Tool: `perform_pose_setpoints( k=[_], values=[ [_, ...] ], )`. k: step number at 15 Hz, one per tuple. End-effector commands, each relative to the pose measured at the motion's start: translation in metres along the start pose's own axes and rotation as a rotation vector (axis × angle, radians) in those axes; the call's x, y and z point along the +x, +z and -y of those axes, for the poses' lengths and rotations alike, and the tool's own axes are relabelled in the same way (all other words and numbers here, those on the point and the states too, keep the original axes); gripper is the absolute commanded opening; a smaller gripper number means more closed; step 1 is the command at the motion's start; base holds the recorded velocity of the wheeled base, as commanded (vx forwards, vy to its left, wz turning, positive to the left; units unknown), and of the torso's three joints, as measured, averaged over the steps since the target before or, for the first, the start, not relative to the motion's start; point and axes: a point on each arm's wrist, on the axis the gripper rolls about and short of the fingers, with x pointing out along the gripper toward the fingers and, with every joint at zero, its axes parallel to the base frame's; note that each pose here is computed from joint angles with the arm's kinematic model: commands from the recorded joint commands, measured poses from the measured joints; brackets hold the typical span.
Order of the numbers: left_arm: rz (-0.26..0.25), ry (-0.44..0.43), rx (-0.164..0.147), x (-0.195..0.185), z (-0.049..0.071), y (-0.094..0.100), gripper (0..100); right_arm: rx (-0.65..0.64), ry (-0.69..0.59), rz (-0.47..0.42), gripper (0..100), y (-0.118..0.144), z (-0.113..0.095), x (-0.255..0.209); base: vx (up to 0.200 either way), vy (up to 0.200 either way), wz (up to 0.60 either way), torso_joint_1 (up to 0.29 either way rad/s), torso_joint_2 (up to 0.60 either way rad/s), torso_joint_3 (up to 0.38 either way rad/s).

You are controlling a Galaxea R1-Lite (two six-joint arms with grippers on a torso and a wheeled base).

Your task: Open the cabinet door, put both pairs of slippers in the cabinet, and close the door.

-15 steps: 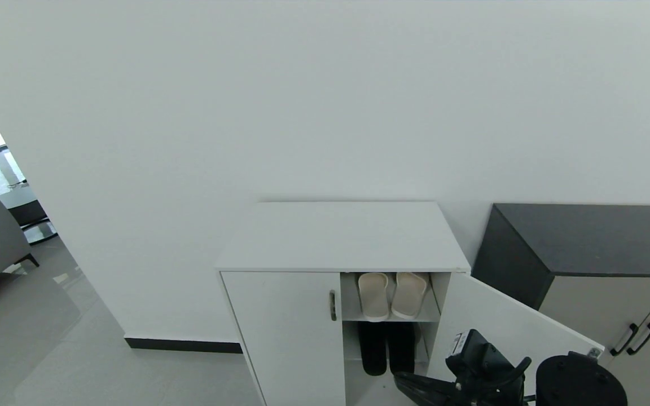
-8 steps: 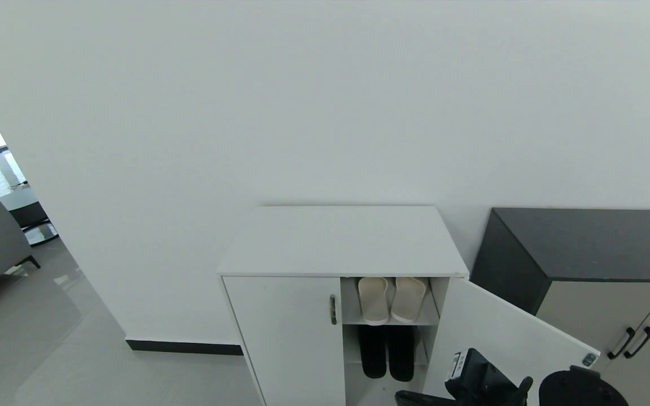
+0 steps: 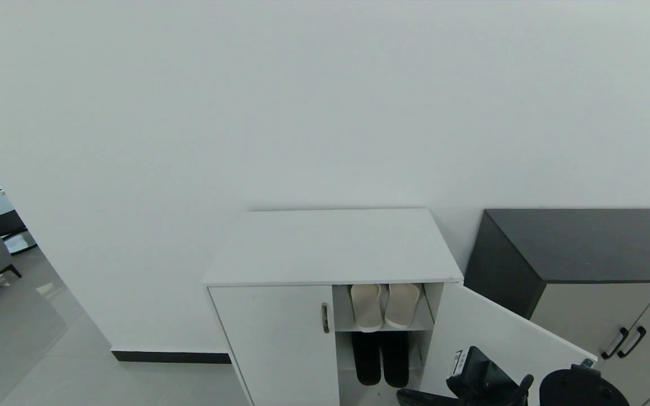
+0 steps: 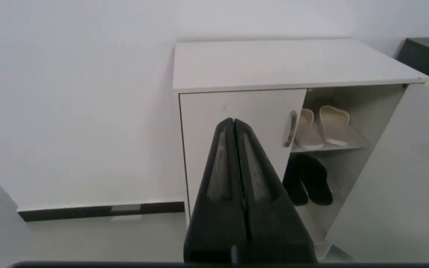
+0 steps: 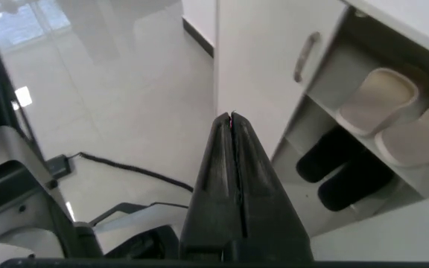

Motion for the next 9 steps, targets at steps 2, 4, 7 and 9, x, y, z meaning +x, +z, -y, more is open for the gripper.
perform_pose_setpoints(
  k=[2, 4, 7, 9],
  values=[
    [0.001, 0.000, -0.001, 0.0000, 0.0000, 0.0000, 0, -0.004, 0.004, -0.010, 0, -0.0022, -0.0008, 0.0009, -0.200, 0.000, 0.00, 0.010, 0.01, 0.000],
    [0.001, 0.000, -0.001, 0.0000, 0.0000, 0.0000, 0, -0.009, 0.004, -0.012, 0, -0.0025, -0.0011, 0.0007, -0.200, 0.000, 0.00, 0.010, 0.01, -0.002],
    [0.001, 0.000, -0.001, 0.0000, 0.0000, 0.0000, 0, -0.008, -0.001, -0.012, 0, -0.0027, -0.0003, 0.0020, -0.200, 0.000, 0.00, -0.010, 0.00, 0.004],
    [0.001, 0.000, -0.001, 0.0000, 0.0000, 0.0000, 0, -0.003, -0.086, 0.001, 0, -0.0013, 0.0056, 0.0099, 0.000, 0.000, 0.00, 0.000, 0.00, 0.000]
  ],
)
